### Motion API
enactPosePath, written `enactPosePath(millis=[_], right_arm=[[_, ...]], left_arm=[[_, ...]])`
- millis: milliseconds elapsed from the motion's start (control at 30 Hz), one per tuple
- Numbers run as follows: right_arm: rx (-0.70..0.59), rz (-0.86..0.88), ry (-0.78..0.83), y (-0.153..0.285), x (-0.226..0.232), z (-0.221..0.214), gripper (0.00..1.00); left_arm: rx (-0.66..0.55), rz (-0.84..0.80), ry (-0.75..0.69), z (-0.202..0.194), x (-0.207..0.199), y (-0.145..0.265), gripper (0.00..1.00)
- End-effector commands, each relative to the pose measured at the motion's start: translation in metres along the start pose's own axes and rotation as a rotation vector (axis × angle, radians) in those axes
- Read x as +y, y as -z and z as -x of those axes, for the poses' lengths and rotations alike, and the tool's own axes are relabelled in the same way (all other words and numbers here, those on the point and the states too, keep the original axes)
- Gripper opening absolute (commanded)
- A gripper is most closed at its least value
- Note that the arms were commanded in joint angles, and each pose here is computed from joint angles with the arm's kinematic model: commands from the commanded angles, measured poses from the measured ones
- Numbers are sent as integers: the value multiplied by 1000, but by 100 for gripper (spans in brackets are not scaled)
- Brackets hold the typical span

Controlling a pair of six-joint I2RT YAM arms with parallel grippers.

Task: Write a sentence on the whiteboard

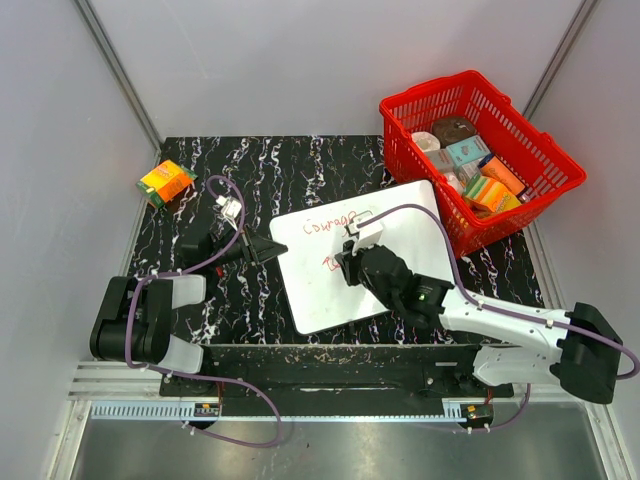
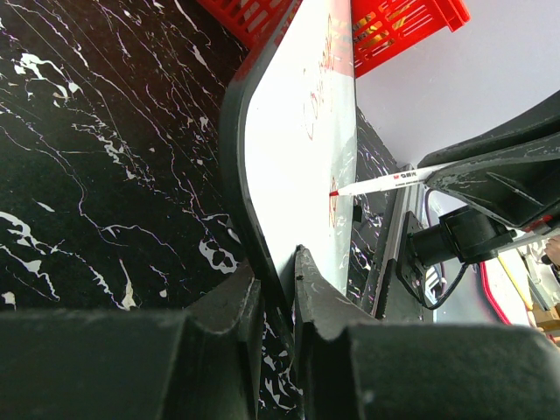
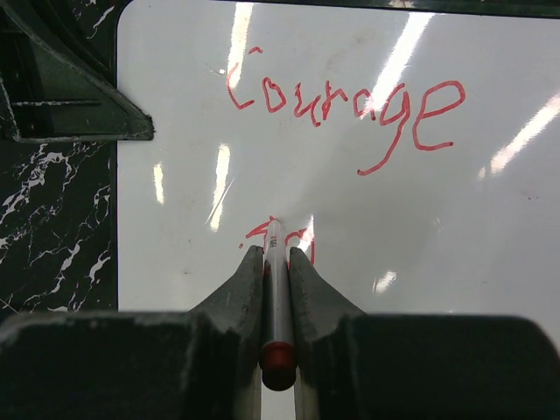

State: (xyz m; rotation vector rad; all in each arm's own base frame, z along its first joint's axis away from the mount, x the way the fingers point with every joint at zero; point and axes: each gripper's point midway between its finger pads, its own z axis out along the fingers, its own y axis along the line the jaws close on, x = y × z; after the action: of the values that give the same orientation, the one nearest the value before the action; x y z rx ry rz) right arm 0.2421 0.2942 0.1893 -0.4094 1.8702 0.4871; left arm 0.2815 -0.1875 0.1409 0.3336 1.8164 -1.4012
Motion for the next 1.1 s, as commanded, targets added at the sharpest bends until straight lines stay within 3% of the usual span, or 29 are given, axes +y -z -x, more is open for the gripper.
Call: enactPosePath(millis=[0, 300, 967, 1067], right_arm=[[8, -91, 18, 1, -24, -4, 0], [10, -101, 13, 3, -29, -5, 0], [-97, -31, -20, 8, -13, 37, 0], [-98, -40, -20, 11, -16, 38, 0]], left_arm=[[13, -31, -183, -2, -2, -9, 0], [13, -31, -183, -1, -2, -9, 0], [11, -27, -183, -1, -1, -9, 1], [9, -28, -185, 0, -2, -10, 17]])
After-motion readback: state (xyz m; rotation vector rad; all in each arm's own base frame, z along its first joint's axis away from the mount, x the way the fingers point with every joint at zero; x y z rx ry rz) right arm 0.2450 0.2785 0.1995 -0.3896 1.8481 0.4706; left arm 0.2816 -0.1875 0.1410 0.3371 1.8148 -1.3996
